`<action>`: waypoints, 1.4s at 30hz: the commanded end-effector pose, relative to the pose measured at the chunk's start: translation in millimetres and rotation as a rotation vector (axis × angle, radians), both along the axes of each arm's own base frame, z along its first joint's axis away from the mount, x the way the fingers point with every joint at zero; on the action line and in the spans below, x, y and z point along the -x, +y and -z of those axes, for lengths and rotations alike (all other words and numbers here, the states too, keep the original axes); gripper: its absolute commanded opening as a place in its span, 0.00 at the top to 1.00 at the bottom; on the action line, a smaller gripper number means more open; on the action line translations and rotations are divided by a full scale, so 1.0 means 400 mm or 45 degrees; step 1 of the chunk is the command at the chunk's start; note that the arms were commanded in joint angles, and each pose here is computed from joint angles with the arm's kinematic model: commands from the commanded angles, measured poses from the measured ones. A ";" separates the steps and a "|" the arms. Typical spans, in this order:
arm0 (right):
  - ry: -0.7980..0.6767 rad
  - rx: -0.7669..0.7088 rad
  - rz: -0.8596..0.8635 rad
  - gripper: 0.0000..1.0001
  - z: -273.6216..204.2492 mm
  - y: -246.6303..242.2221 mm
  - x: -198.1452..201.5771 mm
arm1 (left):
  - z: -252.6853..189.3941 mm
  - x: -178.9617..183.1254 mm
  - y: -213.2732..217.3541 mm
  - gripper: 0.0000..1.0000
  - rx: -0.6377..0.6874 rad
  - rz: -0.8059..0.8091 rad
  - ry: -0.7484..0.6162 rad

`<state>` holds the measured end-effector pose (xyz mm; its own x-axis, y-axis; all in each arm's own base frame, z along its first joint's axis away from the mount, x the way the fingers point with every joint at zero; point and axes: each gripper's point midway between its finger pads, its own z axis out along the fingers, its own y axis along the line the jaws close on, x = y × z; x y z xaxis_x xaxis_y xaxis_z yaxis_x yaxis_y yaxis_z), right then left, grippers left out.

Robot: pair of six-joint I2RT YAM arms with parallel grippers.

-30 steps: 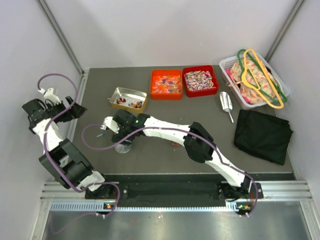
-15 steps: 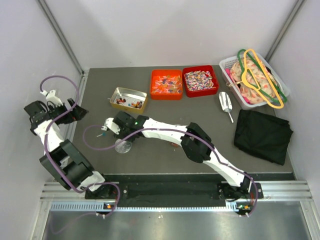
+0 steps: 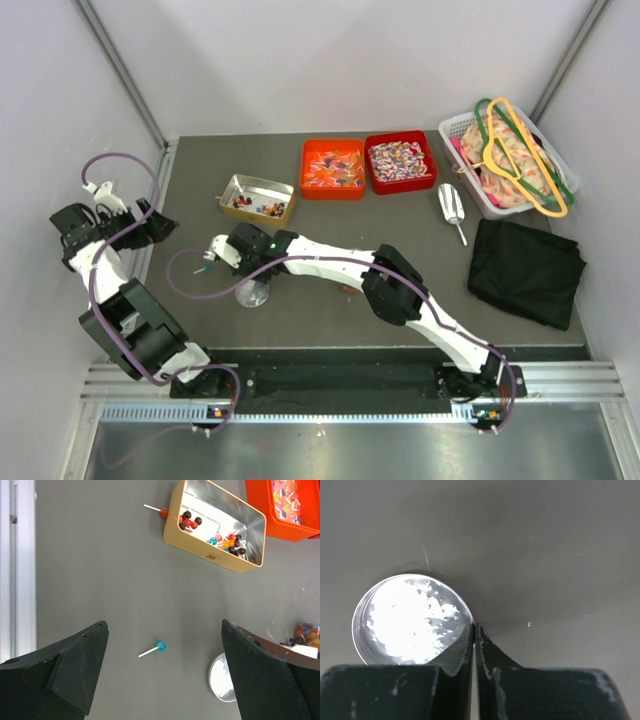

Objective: Pack the candies
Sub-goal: Pick up the bottle lid at the center of the board.

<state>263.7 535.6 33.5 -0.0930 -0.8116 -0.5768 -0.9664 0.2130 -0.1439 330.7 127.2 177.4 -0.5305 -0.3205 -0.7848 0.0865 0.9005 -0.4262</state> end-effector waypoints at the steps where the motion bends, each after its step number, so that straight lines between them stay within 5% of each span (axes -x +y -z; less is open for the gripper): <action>1: -0.071 -0.100 0.049 1.00 -0.139 -0.020 -0.055 | -0.012 -0.009 -0.009 0.01 0.004 0.069 -0.075; 9: -0.110 -0.210 0.130 1.00 -0.343 -0.145 -0.122 | -0.007 -0.029 -0.062 0.01 0.146 0.235 -0.135; 16: -0.294 -0.298 0.200 1.00 -0.547 -0.265 -0.161 | 0.029 -0.086 -0.173 0.01 0.048 0.431 -0.125; 22: -0.380 -0.293 0.301 1.00 -0.622 -0.375 -0.218 | 0.007 -0.128 -0.329 0.01 0.029 0.680 -0.125; 30: -0.313 -0.342 0.376 1.00 -0.654 -0.504 -0.238 | -0.119 -0.135 -0.538 0.03 0.278 1.087 -0.277; 42: -0.161 -0.347 0.371 1.00 -0.676 -0.606 -0.221 | -0.104 -0.187 -0.635 0.01 -0.489 1.073 -0.470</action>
<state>360.9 303.6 268.6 -0.2293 -0.6282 -0.7435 -0.8230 0.5329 -0.1964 389.1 -134.9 190.8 -0.3810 0.2237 -0.8971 0.8334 0.5032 -0.2284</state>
